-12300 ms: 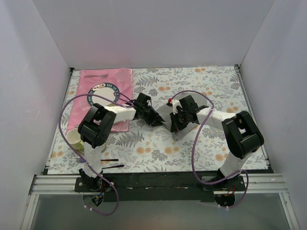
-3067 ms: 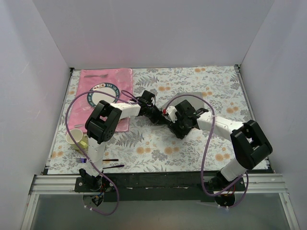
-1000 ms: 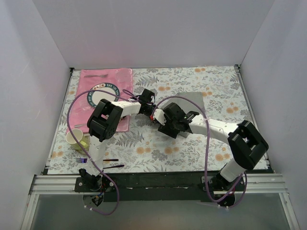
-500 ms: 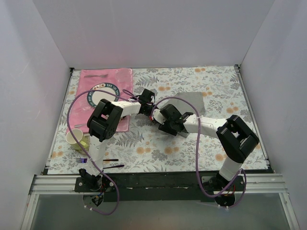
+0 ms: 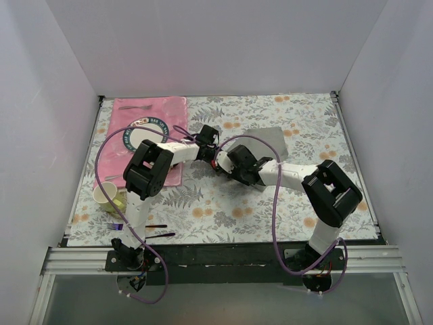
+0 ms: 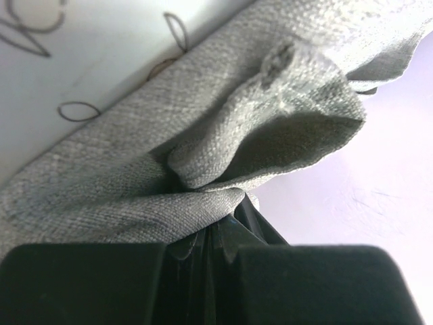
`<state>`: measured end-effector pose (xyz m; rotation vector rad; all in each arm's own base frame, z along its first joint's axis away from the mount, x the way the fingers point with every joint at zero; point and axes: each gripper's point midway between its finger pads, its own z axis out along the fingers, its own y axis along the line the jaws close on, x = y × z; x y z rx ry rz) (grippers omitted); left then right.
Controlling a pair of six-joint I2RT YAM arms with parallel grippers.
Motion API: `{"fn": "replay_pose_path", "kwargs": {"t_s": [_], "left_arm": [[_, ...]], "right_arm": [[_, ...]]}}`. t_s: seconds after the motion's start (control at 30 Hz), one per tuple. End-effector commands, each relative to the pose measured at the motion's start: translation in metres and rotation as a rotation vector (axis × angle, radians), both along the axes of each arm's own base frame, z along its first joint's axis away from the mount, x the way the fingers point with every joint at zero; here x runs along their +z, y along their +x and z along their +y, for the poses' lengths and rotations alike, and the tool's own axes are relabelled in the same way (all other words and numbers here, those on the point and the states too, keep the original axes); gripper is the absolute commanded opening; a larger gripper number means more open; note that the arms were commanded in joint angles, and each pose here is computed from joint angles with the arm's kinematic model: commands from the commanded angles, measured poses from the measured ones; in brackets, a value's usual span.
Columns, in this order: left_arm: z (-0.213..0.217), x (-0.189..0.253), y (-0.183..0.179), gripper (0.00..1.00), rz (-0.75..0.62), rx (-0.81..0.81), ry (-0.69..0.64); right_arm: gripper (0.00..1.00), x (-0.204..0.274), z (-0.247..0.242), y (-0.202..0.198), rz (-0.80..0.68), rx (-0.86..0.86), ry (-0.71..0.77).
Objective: Fold the napkin, place the utensils inside, and roll it up
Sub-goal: Roll the napkin with the utensil
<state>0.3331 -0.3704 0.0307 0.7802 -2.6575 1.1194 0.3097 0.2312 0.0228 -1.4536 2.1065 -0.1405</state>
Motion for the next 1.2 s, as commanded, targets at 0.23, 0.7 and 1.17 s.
{"fn": "replay_pose_path", "kwargs": {"t_s": [0.23,0.7,1.17], "left_arm": [[0.026,-0.001,0.029,0.15,-0.135,-0.03,0.177],[0.079,0.096,0.048,0.44,-0.341,0.06,0.192],[0.064,0.056,-0.022,0.71,-0.13,0.103,0.227]], "right_arm": [[0.18,-0.054,-0.004,-0.055,0.401,0.001,0.11],[0.1,-0.038,0.022,-0.074,0.725,-0.112,0.457],[0.08,-0.031,0.028,-0.088,0.916,-0.244,0.761]]}}
